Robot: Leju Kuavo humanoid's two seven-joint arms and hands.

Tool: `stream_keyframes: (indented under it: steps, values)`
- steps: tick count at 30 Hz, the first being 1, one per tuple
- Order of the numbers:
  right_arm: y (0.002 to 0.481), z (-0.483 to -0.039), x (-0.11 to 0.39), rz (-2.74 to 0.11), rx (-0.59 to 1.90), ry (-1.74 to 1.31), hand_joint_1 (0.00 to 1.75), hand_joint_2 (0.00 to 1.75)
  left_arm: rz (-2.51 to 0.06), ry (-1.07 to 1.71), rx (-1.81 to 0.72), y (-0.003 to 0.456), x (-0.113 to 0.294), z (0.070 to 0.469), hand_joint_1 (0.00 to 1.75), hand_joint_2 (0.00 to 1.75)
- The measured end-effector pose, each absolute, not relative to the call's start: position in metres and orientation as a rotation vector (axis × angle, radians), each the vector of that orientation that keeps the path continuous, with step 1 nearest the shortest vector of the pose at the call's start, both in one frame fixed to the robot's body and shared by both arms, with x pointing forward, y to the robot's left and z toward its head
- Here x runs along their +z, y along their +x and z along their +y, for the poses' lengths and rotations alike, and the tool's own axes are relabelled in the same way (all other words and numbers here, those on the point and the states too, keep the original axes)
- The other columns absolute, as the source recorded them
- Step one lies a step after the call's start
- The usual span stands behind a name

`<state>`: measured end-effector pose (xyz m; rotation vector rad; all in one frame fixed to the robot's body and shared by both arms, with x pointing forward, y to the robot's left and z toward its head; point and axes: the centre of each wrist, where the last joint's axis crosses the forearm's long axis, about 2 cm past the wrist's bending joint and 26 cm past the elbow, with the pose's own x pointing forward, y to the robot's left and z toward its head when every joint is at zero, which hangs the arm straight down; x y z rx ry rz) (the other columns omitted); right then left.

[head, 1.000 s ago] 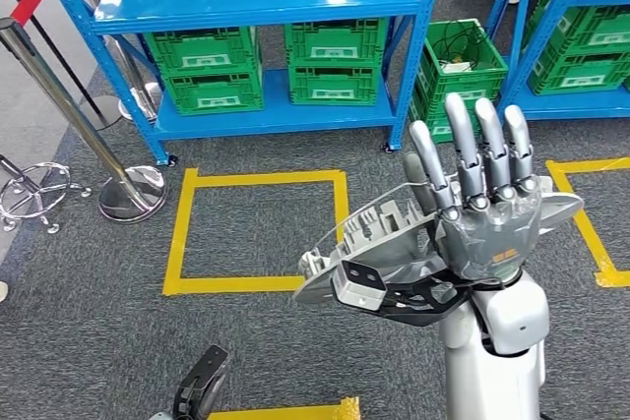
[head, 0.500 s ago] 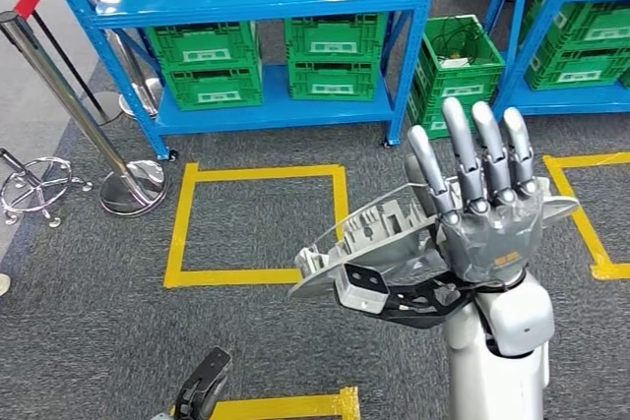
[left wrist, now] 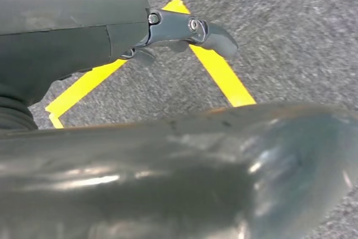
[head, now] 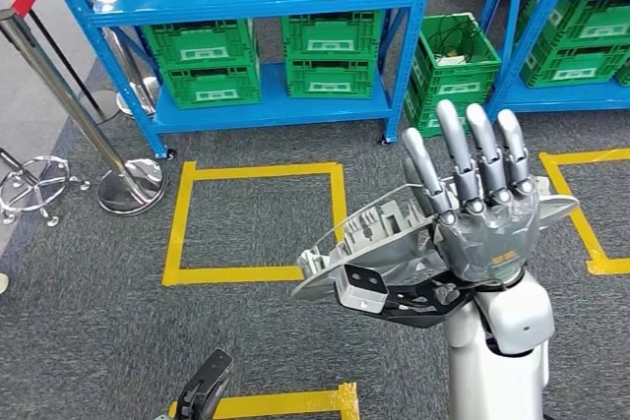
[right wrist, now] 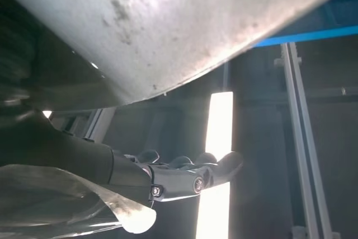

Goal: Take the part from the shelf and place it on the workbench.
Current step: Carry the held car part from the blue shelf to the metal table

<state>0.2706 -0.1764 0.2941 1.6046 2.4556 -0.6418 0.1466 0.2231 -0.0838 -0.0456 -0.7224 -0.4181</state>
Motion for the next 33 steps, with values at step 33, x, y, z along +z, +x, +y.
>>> stream_keyframes:
  steps: [33]
  values:
    - [0.2713,-0.1767,0.2955,2.452,-0.636,1.607,0.0,1.75,-0.723,-0.048,-0.418,0.1465,-0.0837,0.2219,0.0,0.0]
